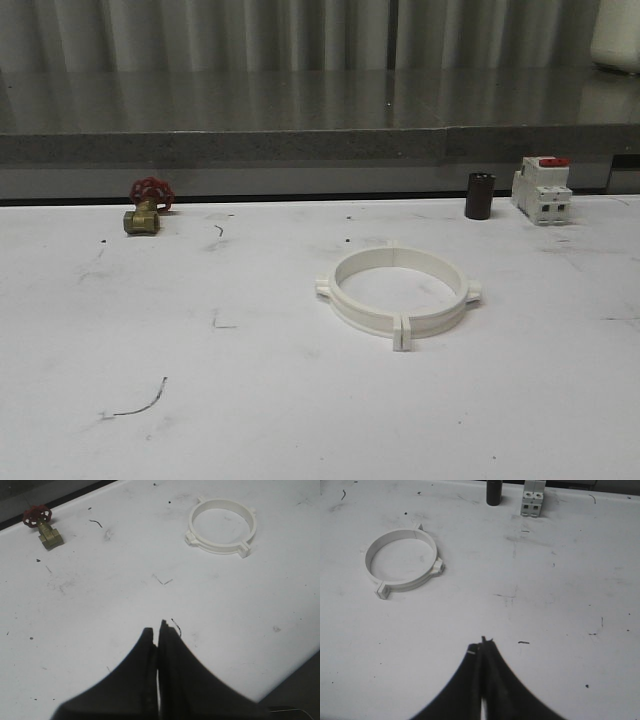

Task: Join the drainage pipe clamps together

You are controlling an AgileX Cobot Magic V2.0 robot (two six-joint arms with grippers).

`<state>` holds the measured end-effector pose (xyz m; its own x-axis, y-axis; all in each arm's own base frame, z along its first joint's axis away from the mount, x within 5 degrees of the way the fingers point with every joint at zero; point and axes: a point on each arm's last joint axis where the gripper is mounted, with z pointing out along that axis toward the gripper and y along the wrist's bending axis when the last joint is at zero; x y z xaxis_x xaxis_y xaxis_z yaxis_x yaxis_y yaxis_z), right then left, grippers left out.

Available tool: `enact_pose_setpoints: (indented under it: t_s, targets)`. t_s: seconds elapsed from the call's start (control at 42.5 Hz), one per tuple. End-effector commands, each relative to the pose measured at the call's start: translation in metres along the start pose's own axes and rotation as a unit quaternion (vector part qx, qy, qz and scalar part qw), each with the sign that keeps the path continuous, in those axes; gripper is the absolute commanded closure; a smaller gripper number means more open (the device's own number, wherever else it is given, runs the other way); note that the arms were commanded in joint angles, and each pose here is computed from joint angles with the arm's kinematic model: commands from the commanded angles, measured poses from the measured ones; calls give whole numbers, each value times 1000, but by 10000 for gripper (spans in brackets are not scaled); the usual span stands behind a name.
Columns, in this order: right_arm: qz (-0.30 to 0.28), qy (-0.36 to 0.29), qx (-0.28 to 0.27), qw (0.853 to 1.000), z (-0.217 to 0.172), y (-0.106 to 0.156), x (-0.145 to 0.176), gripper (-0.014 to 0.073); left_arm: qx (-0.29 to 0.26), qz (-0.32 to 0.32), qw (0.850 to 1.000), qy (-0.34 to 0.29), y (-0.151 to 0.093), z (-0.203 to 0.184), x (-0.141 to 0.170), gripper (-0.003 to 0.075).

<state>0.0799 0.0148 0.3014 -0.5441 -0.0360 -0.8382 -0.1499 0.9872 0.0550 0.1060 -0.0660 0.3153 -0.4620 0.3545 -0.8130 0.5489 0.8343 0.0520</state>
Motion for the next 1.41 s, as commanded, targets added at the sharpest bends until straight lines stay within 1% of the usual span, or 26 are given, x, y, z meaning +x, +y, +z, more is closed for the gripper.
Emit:
enact_pose_setpoints:
  t_s: [0.0, 0.141, 0.259, 0.306, 0.376, 0.47, 0.564, 0.611, 0.705, 0.847, 1.011, 1.058, 1.105, 1.176, 1.387]
  targets:
    - [-1, -44, 0, 999, -4, 0, -12, 714, 0, -5, 999, -49, 0, -6, -14, 741]
    - [-1, -44, 0, 999, -4, 0, -12, 714, 0, -5, 999, -50, 0, -6, -14, 741]
    - [-1, -44, 0, 999, -4, 0, -12, 714, -6, -16, 997, -74, 2, -12, -7, 741]
    - [-1, -44, 0, 999, -4, 0, -12, 714, -22, -30, 995, -90, 6, -16, -1, 741]
    - [-1, -44, 0, 999, -4, 0, -12, 714, -61, -50, 990, -118, 14, -22, 11, 741]
    - [-1, -44, 0, 999, -4, 0, -12, 714, -118, -76, 978, -155, 21, -26, 34, 741]
    - [-1, -44, 0, 999, -4, 0, -12, 714, -170, -88, 959, -210, 23, -28, 57, 741]
    - [-1, -44, 0, 999, -4, 0, -12, 714, -191, -90, 949, -235, 23, -27, 70, 741]
    - [-1, -44, 0, 999, -4, 0, -12, 714, -216, -91, 935, -268, 21, -22, 92, 741]
    - [-1, -44, 0, 999, -4, 0, -12, 714, -233, -96, 921, -296, 19, -9, 119, 741]
    - [-1, -45, 0, 999, -4, 0, -12, 714, -252, -100, 908, -318, 20, 1, 134, 741]
    - [-1, -44, 0, 999, -4, 0, -12, 714, -253, -100, 907, -322, 20, 3, 136, 741]
    - [-1, -43, 0, 999, -4, 0, -12, 714, -252, -102, 910, -315, 20, 3, 137, 741]
    - [-1, -43, 0, 999, -4, 0, -12, 714, -254, -100, 906, -323, 20, 2, 135, 741]
    - [-1, -43, 0, 999, -4, 0, -12, 714, -254, -100, 906, -323, 20, 2, 135, 741]
